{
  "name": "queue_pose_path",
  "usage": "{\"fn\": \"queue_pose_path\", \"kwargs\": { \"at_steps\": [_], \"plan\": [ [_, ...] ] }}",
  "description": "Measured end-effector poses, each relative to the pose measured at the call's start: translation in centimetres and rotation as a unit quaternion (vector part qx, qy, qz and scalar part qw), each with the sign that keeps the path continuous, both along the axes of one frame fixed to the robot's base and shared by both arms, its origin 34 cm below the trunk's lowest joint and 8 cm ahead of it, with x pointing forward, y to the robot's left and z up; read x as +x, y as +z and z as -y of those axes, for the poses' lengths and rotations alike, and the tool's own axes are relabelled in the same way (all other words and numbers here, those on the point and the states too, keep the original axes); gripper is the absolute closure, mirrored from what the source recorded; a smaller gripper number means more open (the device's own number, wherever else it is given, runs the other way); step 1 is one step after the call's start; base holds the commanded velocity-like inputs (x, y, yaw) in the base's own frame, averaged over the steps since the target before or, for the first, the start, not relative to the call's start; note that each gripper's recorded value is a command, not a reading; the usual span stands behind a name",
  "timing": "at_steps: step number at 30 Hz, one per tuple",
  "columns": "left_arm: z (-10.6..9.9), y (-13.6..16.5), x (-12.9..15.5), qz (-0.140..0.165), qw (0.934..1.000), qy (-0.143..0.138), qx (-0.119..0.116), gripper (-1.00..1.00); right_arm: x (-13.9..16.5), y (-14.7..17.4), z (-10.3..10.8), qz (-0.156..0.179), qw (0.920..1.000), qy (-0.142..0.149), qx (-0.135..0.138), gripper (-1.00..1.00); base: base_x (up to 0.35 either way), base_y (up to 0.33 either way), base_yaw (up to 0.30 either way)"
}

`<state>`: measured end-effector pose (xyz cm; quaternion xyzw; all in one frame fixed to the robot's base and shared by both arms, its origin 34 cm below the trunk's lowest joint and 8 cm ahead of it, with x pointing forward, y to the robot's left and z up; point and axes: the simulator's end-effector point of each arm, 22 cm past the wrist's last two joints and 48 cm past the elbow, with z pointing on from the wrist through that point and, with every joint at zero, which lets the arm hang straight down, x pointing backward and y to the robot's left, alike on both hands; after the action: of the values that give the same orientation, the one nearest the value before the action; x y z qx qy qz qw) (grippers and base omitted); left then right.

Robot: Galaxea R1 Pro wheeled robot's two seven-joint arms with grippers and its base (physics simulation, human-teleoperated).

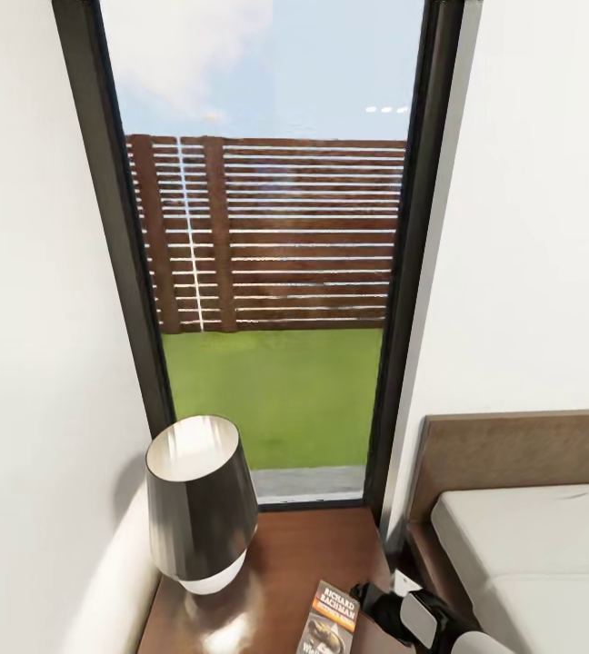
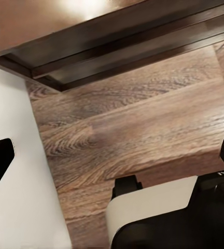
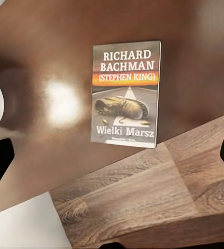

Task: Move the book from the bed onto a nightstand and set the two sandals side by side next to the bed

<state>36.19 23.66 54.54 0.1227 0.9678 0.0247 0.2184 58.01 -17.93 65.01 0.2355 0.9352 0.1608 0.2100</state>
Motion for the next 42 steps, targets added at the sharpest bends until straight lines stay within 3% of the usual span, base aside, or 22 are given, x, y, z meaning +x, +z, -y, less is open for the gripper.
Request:
{"fn": "queue_pose_path", "kwargs": {
  "at_steps": [16, 42],
  "plan": [
    [-0.6, 2.0, -0.7, -0.005, 1.0000, 0.003, 0.006, -1.00, -4.2, -0.8, 0.7, -0.012, 0.9992, 0.015, -0.036, -1.00, 0.000, 0.000, 0.000],
    [-0.5, 5.1, -1.3, -0.004, 1.0000, 0.003, 0.005, -1.00, -10.2, -0.7, 1.8, -0.038, 0.9979, 0.013, -0.051, -1.00, 0.000, 0.000, 0.000]
  ]
}}
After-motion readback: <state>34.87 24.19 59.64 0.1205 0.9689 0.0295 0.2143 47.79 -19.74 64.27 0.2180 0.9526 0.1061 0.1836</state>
